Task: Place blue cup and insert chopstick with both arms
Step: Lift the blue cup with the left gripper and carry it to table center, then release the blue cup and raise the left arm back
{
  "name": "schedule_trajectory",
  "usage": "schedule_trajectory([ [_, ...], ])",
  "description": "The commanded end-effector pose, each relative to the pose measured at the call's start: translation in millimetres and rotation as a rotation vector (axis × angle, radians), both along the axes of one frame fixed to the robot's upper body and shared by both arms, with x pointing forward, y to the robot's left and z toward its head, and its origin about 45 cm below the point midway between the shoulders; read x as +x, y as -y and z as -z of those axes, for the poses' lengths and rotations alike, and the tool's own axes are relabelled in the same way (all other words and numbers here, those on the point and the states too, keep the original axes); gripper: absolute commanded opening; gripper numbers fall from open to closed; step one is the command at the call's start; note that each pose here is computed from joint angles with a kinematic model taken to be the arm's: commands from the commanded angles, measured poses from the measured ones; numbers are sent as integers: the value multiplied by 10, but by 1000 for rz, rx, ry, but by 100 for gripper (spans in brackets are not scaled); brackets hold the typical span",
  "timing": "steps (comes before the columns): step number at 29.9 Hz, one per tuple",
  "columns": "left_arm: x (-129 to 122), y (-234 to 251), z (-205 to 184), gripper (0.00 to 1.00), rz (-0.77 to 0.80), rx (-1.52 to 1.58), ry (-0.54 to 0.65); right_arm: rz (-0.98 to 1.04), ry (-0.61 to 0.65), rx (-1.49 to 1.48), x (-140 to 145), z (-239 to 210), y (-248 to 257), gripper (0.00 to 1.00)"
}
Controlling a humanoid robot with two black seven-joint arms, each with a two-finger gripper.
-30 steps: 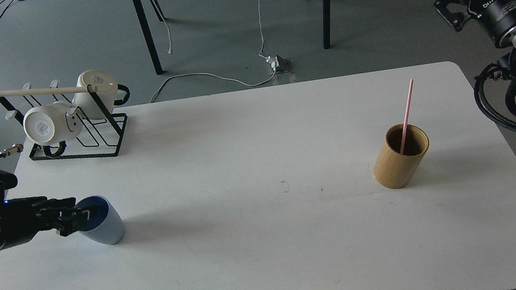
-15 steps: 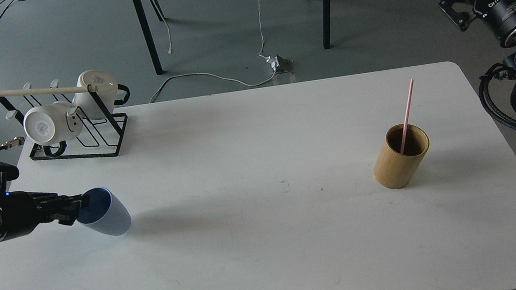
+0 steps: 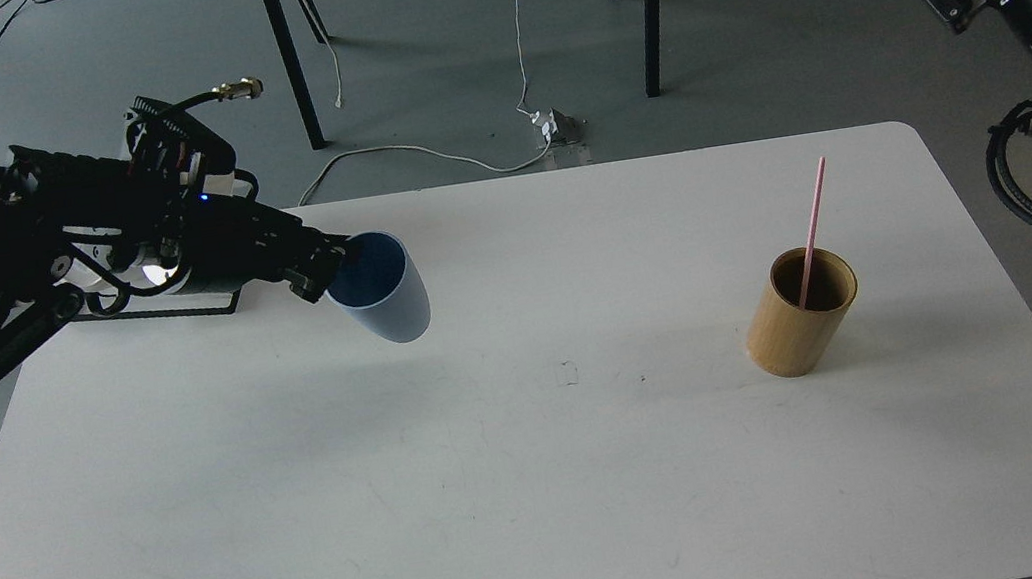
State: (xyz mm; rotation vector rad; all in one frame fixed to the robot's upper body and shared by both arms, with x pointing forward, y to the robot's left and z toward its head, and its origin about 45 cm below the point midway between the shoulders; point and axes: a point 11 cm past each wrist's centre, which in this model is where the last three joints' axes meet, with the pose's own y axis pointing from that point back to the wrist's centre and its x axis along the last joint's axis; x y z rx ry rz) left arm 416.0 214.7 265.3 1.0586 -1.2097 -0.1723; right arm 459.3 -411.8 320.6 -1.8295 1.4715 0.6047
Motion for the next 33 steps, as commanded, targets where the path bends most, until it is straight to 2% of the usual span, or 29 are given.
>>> schedule_trajectory([
  [1, -95, 763, 100, 1, 166, -6, 9, 11, 4, -10, -15, -39, 68, 99],
  [4, -261, 1120, 283, 1, 250, -2, -26, 19, 6, -19, -33, -64, 120, 99],
  [11, -628, 1257, 864, 1, 345, 106, -135, 23, 11, -16, -29, -85, 133, 99],
  [17, -465, 1214, 975, 2, 283, 150, -117, 18, 12, -12, -21, -76, 102, 99],
  [24, -460, 1220, 982, 3, 289, 162, -106, 20, 15, -13, -26, -95, 120, 99],
  [26, -450, 1225, 967, 6, 289, 161, -103, 19, 14, -13, -26, -92, 114, 99],
  [28, -440, 1227, 949, 14, 287, 158, -99, 19, 14, -13, -26, -92, 113, 99],
  [33, -406, 1186, 876, 20, 280, 144, -91, 6, 15, -18, -27, -102, 79, 99],
])
